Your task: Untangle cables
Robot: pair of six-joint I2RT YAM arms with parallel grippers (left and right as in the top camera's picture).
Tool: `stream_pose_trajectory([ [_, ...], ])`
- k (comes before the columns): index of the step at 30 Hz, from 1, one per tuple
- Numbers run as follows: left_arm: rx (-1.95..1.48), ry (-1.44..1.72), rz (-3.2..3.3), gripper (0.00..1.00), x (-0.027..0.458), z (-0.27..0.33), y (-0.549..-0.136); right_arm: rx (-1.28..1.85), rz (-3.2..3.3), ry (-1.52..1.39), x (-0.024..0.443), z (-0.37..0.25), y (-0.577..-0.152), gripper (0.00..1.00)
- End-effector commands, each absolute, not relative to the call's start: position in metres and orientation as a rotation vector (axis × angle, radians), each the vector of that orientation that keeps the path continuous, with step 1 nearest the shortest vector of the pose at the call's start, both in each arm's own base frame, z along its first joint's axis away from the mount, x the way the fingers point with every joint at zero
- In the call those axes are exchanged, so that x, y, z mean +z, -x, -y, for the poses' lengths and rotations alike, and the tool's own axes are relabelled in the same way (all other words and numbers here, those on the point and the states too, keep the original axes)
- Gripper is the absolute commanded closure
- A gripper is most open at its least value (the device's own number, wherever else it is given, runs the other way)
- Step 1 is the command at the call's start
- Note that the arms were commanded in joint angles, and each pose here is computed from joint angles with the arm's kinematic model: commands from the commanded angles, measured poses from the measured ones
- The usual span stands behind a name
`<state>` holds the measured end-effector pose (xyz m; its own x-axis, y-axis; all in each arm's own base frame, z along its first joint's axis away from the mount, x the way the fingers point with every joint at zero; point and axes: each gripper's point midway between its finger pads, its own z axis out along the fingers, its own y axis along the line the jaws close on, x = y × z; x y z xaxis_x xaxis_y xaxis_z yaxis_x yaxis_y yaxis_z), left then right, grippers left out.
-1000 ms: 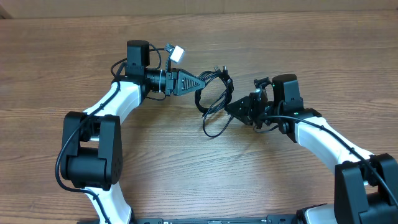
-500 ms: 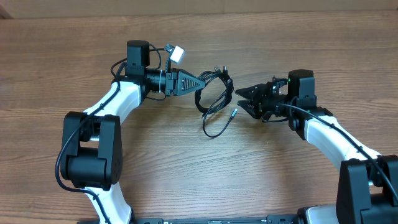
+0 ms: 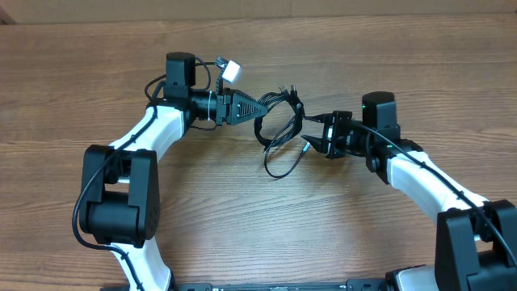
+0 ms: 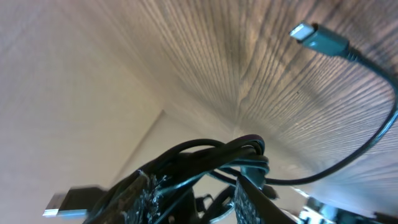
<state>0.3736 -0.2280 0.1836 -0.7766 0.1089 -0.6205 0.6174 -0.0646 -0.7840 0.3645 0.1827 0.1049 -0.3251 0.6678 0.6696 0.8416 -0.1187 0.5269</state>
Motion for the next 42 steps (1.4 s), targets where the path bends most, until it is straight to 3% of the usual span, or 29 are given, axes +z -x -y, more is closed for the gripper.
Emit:
stream_pose_trajectory([
  [1, -1.917, -0.824, -1.811, 0.96, 0.183, 0.232, -0.367, -1.379, 1.839, 1.873, 0.1, -0.186, -0.37, 0.6],
  [9, -1.915, -0.823, -1.812, 0.96, 0.183, 0.232, -0.367, -1.435, 1.825, 1.982, 0.103, -0.182, -0.385, 0.61],
  [18, -1.916, -0.823, -1.813, 0.96, 0.183, 0.233, -0.367, -1.517, 1.832, 1.971, 0.113, -0.182, -0.395, 0.68],
  [42, -1.908, -0.818, -1.819, 0.96, 0.182, 0.233, -0.368, -1.409, 1.898, 1.893, 0.102, -0.211, -0.37, 0.68],
])
